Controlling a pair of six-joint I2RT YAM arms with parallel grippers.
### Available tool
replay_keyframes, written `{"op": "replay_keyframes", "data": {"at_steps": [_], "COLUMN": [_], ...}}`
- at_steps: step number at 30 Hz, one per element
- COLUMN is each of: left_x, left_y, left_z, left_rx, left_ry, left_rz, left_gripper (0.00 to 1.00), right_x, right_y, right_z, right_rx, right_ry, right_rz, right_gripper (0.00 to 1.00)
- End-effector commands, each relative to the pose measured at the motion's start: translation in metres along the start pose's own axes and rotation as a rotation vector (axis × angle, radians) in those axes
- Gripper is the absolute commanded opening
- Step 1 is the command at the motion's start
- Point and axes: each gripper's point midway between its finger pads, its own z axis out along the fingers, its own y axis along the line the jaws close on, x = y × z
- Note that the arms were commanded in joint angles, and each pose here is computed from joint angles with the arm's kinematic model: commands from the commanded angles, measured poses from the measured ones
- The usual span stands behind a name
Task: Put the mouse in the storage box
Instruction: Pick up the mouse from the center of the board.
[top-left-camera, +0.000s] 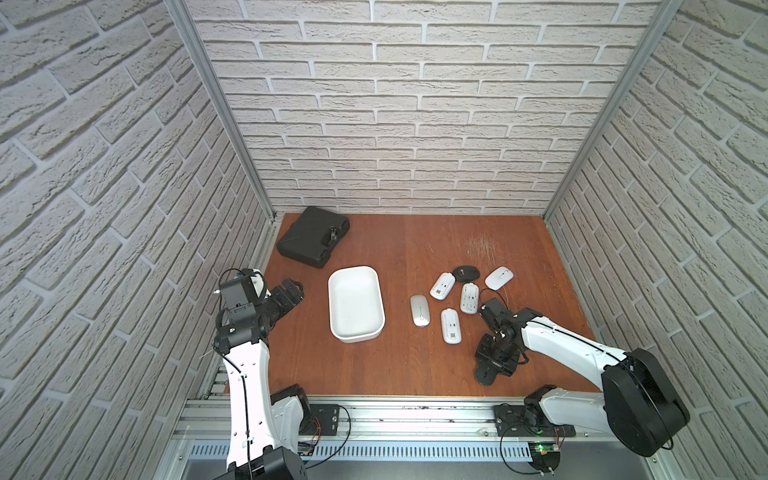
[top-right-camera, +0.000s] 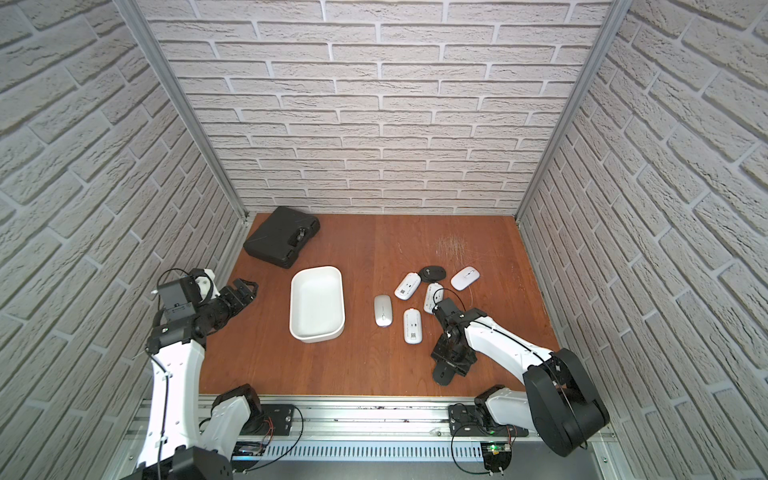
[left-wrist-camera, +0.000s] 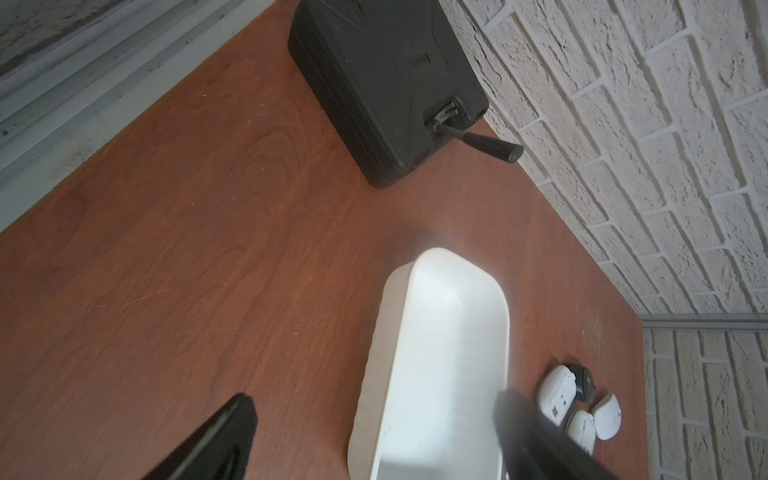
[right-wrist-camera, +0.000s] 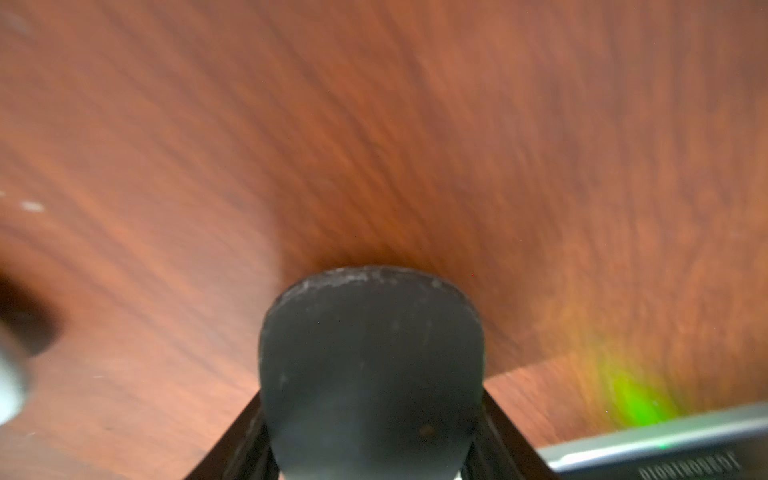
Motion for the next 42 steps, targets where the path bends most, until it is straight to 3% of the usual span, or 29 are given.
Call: {"op": "replay_keyframes", "data": {"at_steps": [1, 9, 14, 17, 21, 24, 31, 37, 42], "left_x": [-0.003, 0.031, 0.065, 0.086, 0.107, 0.115, 0.156, 0.193, 0.215], "left_y": [-0.021, -0.111, -0.174, -0.204, -0.239, -0.255, -0.282, -0.299, -0.303], "left_z": [0.002, 0.014, 0.026, 0.034, 0.038, 0.04, 0.04, 0.046, 0.051], "left_rx": [0.048, 0.229, 0.359, 0.411, 0.502, 0.563, 0.656, 0.678, 0.681], "left_ry": [0.003, 0.134, 0.247, 0.325, 0.389, 0.417, 0.516, 0.591, 0.642], "left_rz": [0.085, 0.374, 0.538, 0.614, 0.66, 0.645, 0.71, 0.772, 0.788], "left_gripper": [0.93, 0.93, 0.93, 0.93, 0.93, 0.93, 0.92, 0.87, 0.78], "right_x": [-0.03, -0.084, -0.1, -0.092, -0.06, -0.037, -0.007, -0.002, -0.002], "right_y": [0.034, 0.103, 0.142, 0.166, 0.191, 0.199, 0.208, 0.21, 0.209], "right_z": [-0.018, -0.094, -0.114, -0.124, -0.142, -0.15, -0.144, -0.142, -0.14], "right_rx": [-0.096, -0.284, -0.361, -0.496, -0.727, -0.862, -0.895, -0.879, -0.867], "right_ry": [-0.137, -0.49, -0.655, -0.759, -0.917, -1.006, -1.037, -1.039, -1.032], "right_rz": [-0.134, -0.47, -0.7, -0.822, -1.035, -1.136, -1.302, -1.339, -1.343], "right_gripper": [0.49, 0.36, 0.36, 0.34, 0.2, 0.21, 0.23, 0.24, 0.24]}}
